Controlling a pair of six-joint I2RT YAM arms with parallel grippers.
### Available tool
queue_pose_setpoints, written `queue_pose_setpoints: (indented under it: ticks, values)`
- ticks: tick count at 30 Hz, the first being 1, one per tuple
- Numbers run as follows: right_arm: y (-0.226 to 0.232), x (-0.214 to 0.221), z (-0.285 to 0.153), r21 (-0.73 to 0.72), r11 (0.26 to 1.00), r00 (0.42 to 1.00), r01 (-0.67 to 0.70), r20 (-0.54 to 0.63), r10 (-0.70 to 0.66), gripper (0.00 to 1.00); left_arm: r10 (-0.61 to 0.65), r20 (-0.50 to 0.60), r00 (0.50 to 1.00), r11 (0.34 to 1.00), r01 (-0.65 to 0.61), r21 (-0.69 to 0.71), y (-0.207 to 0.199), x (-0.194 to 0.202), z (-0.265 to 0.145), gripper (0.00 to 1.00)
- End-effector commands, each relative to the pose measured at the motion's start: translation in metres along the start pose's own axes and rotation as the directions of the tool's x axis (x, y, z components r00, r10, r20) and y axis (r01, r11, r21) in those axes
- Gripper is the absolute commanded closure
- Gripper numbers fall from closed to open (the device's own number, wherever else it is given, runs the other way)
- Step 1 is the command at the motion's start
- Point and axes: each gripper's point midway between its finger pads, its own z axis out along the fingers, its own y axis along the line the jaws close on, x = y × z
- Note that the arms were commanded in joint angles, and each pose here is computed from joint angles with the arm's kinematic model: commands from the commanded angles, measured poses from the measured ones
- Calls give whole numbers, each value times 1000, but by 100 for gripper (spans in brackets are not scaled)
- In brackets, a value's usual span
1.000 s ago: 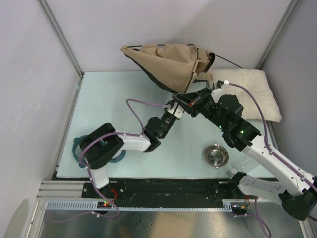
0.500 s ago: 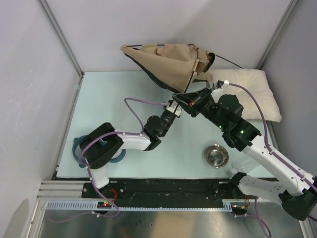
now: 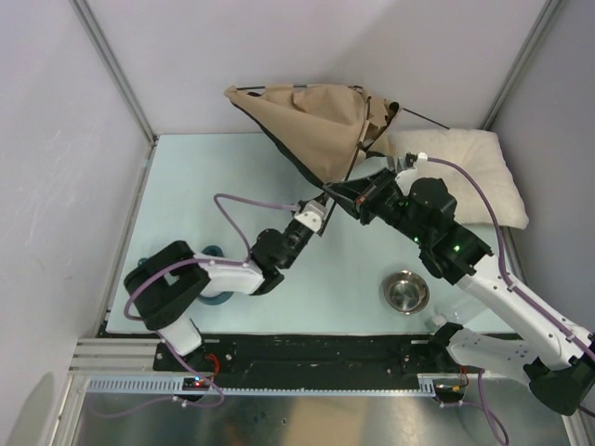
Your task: Set up the pet tent
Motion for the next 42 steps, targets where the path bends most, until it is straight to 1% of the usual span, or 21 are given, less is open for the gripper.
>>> queue_pose_setpoints:
  ticks: [1, 4, 9, 11, 16, 20, 25, 31, 35, 38, 42]
  values:
    - [16, -21, -14, -47, 998, 996, 53, 74, -49, 100, -97, 227, 969, 994, 107, -35, 24, -67, -21, 100]
    - [11, -25, -19, -28, 996, 992, 88, 89, -85, 100, -104, 222, 970, 993, 112, -23, 27, -68, -37, 100]
    - [-3, -46, -22, 42, 983, 962, 181, 200, -186, 100, -127, 240, 962, 991, 131, 2, 30, -80, -59, 100]
    - [-7, -53, -20, 63, 975, 947, 214, 231, -223, 100, -127, 232, 964, 992, 127, 16, 27, -81, -68, 100]
    - [-16, -62, -6, 107, 957, 916, 270, 279, -290, 100, -118, 184, 976, 992, 107, 69, 17, -78, -85, 100]
    - [-15, -59, 7, 103, 949, 899, 297, 306, -314, 100, -111, 127, 986, 987, 94, 133, 2, -71, -95, 100]
    - [-20, -40, 19, 106, 948, 905, 300, 283, -318, 100, -93, 51, 994, 976, 81, 203, -12, -58, -107, 100]
    - [-29, -17, 30, 117, 941, 910, 316, 244, -336, 100, -100, 19, 995, 962, 92, 257, -26, -55, -120, 100]
    - [-34, -14, 35, 137, 935, 904, 327, 245, -352, 100, -123, 5, 992, 950, 116, 288, -35, -57, -131, 100]
    - [-27, -14, 36, 121, 932, 895, 341, 261, -361, 100, -122, -22, 992, 938, 122, 324, -43, -53, -141, 100]
    - [-22, -16, 37, 123, 924, 882, 362, 275, -382, 100, -138, -28, 990, 918, 138, 371, -50, -59, -152, 100]
